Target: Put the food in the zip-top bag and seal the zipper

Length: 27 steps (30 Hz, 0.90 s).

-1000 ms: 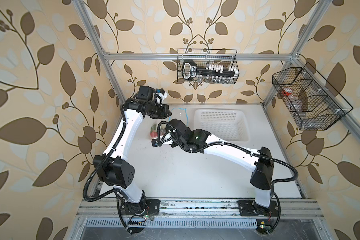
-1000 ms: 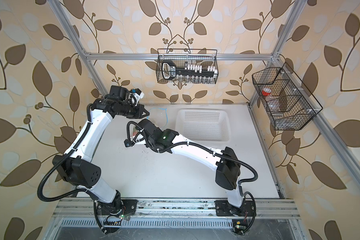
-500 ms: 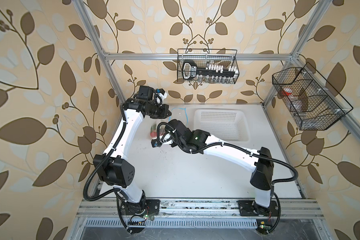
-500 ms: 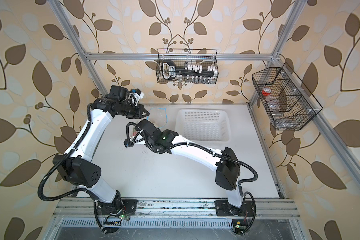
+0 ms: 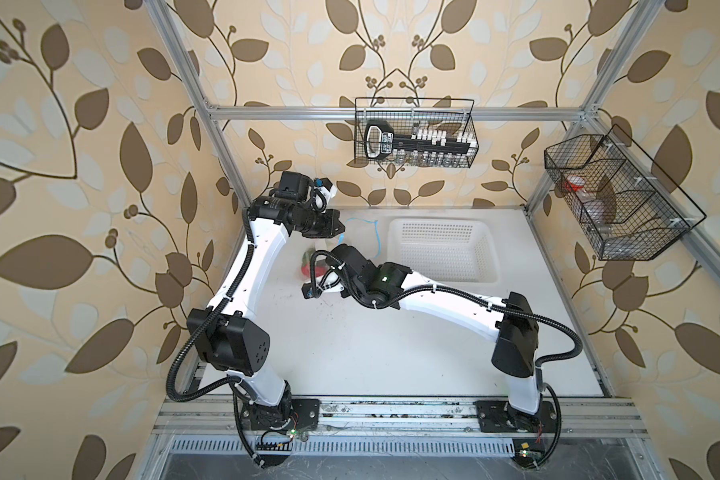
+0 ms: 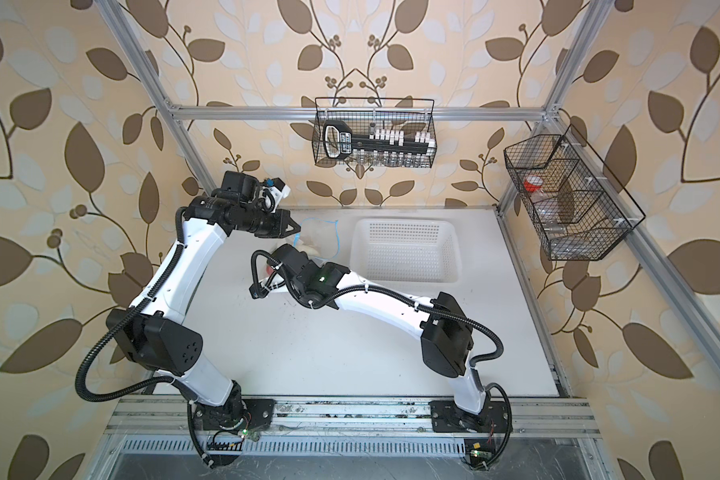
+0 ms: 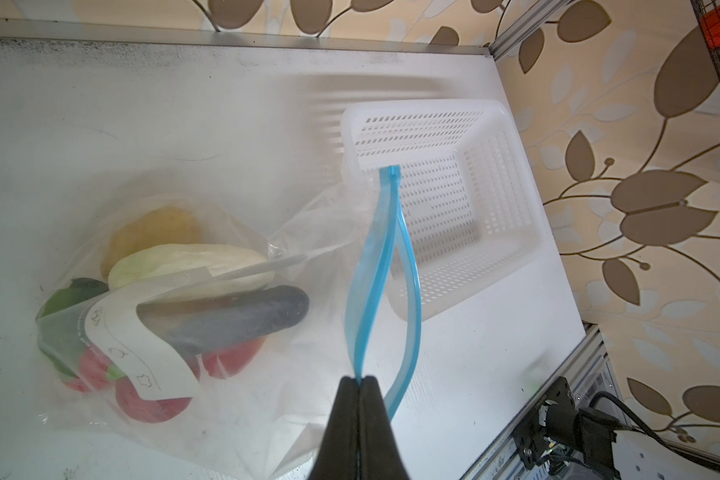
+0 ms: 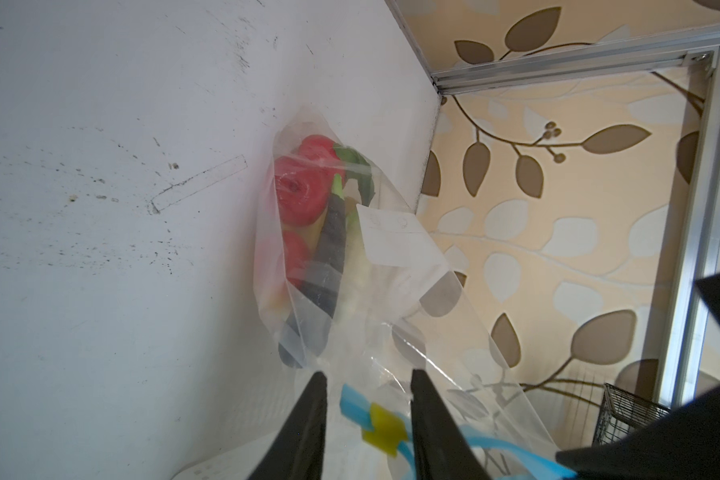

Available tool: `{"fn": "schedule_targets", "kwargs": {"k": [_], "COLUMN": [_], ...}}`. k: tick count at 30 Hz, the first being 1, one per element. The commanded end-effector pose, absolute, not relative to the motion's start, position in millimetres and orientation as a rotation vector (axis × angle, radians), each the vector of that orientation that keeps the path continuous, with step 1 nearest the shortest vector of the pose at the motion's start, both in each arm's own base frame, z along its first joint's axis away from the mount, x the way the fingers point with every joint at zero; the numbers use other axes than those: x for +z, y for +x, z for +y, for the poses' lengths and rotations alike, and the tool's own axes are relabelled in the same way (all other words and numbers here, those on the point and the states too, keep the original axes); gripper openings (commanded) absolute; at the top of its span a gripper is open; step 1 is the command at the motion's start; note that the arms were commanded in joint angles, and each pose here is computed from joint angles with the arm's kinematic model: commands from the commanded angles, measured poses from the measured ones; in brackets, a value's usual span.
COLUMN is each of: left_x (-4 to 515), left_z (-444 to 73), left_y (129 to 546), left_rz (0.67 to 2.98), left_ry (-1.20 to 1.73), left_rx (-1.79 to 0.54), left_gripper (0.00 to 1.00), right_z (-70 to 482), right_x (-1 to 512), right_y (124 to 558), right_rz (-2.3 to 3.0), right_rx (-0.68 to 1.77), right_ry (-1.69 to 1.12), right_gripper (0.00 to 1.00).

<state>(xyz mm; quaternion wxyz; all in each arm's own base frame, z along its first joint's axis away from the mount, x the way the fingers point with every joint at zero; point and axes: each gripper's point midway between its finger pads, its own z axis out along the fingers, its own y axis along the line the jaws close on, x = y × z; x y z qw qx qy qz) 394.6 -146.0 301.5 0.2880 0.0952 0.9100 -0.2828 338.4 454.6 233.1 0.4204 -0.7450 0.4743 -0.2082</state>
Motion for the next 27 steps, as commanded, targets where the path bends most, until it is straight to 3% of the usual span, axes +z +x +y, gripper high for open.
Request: {"fn": "schedule_targets", "kwargs": {"k": [1, 4, 8, 9, 18, 24, 27], "left_x": [315.8, 314.7, 314.6, 315.4, 316.2, 315.4, 315.2], "left_z": [-148.6, -148.1, -149.0, -149.4, -147.5, -141.1, -139.6], "left_y": [392.0, 391.9, 391.9, 391.9, 389.8, 391.7, 392.9], "left_rz": [2.389, 2.392, 2.391, 2.389, 2.379, 2.371, 2.371], "left_ry": [0.299, 0.299, 0.300, 0.300, 0.305, 0.298, 0.298], "left_rx": [-0.739, -0.735, -0.741, -0.742, -0.725, -0.667, -0.653], "left_gripper": [0.00, 0.00, 0.00, 0.00, 0.01, 0.28, 0.54], "right_z": [450.5, 446.4, 442.1, 440.9, 443.8, 441.4, 438.4], "right_x": [232.0, 234.9, 237.8, 237.8, 262.3, 273.8, 277.5], "right_y": [340.2, 337.4, 334.9, 335.3, 329.4, 329.3, 333.5], "right_rz": [1.191, 1.200, 1.210, 1.212, 1.262, 1.309, 1.338], "right_rx": [-0.543, -0.534, -0.518, -0.521, -0.329, -0.213, -0.167], "right_ry": [-1.875, -1.870, -1.864, -1.864, -1.769, -1.698, -1.658], "right_gripper": [0.35, 0.34, 0.02, 0.00, 0.00, 0.00, 0.00]}}
